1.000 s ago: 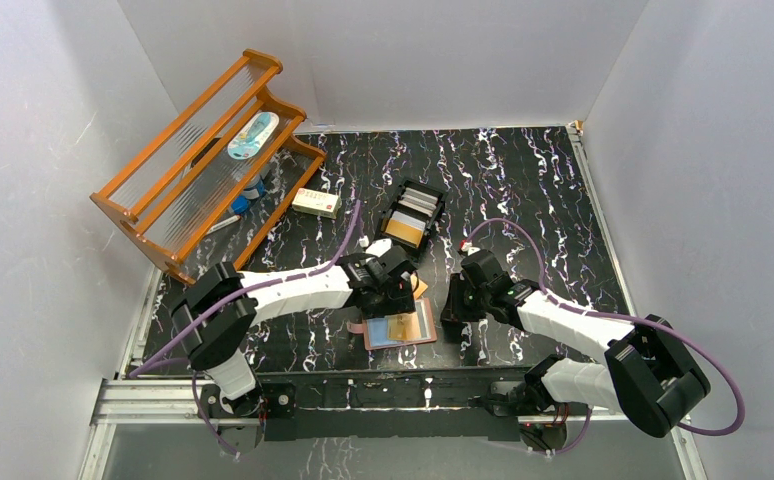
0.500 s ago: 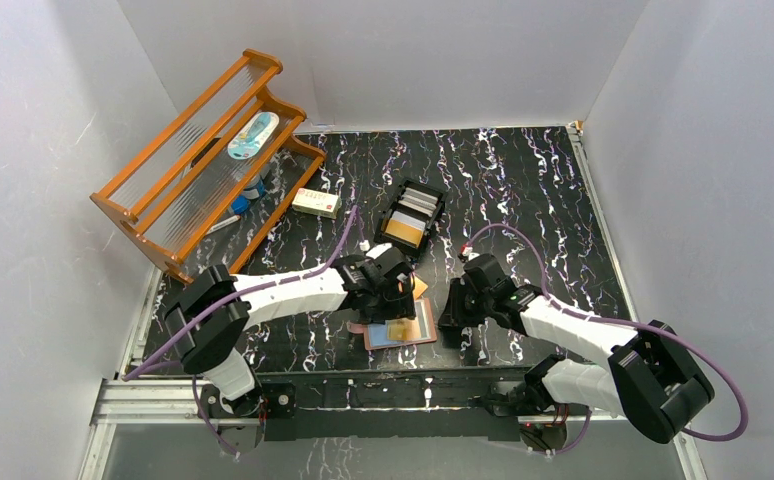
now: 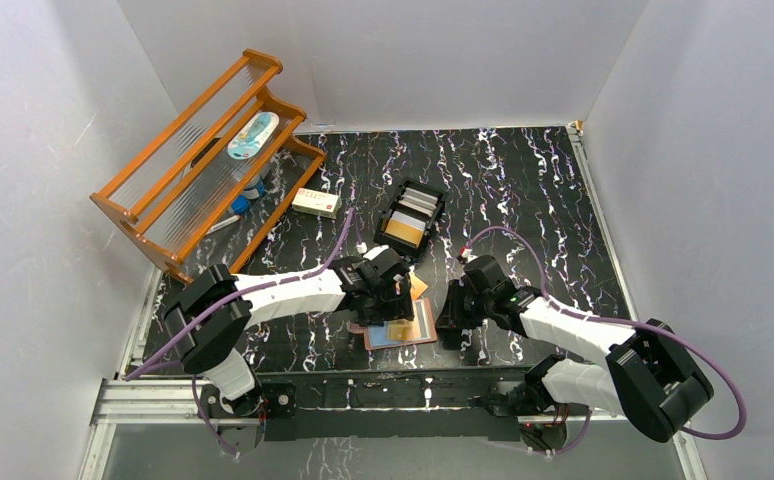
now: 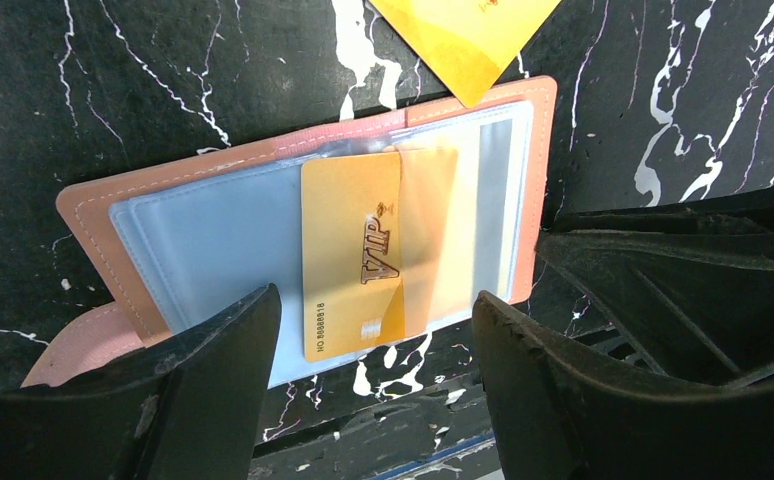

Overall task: Put the credit cards into the card holder
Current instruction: Insert the credit card into the card holder.

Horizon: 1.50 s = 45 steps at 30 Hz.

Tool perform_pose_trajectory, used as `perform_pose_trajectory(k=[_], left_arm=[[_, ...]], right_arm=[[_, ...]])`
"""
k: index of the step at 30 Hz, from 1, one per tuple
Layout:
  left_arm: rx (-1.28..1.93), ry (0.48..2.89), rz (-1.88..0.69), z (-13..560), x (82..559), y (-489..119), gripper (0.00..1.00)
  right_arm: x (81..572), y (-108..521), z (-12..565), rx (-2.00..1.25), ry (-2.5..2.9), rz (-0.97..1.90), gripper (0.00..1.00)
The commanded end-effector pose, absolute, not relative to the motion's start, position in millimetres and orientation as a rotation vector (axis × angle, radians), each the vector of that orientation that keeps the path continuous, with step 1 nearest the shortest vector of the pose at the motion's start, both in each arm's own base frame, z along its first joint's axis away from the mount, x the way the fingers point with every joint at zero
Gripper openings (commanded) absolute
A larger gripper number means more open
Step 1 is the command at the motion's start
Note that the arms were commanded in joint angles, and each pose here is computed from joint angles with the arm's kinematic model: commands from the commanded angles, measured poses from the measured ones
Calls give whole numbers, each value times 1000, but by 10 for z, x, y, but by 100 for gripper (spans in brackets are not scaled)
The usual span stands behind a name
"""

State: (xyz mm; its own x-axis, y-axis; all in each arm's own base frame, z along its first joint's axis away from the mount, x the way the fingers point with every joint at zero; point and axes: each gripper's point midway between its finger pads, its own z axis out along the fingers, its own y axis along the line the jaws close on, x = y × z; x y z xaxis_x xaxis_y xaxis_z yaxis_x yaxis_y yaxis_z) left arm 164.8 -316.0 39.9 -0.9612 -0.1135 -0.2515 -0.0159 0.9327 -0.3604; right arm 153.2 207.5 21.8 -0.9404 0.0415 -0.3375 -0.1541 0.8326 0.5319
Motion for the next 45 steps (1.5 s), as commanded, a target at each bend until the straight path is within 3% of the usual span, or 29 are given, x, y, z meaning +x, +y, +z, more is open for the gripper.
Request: perform_pose_trajectory(k=[1,45], left_arm=[[-87,2834,-573,416,1612,-3190,69],[-45,2796,-791,577,1697,-3752,65]], right_arm=[[1486,2088,170,-88,2693,828,24],[1327,2082,-4,-53,2731,858,22]])
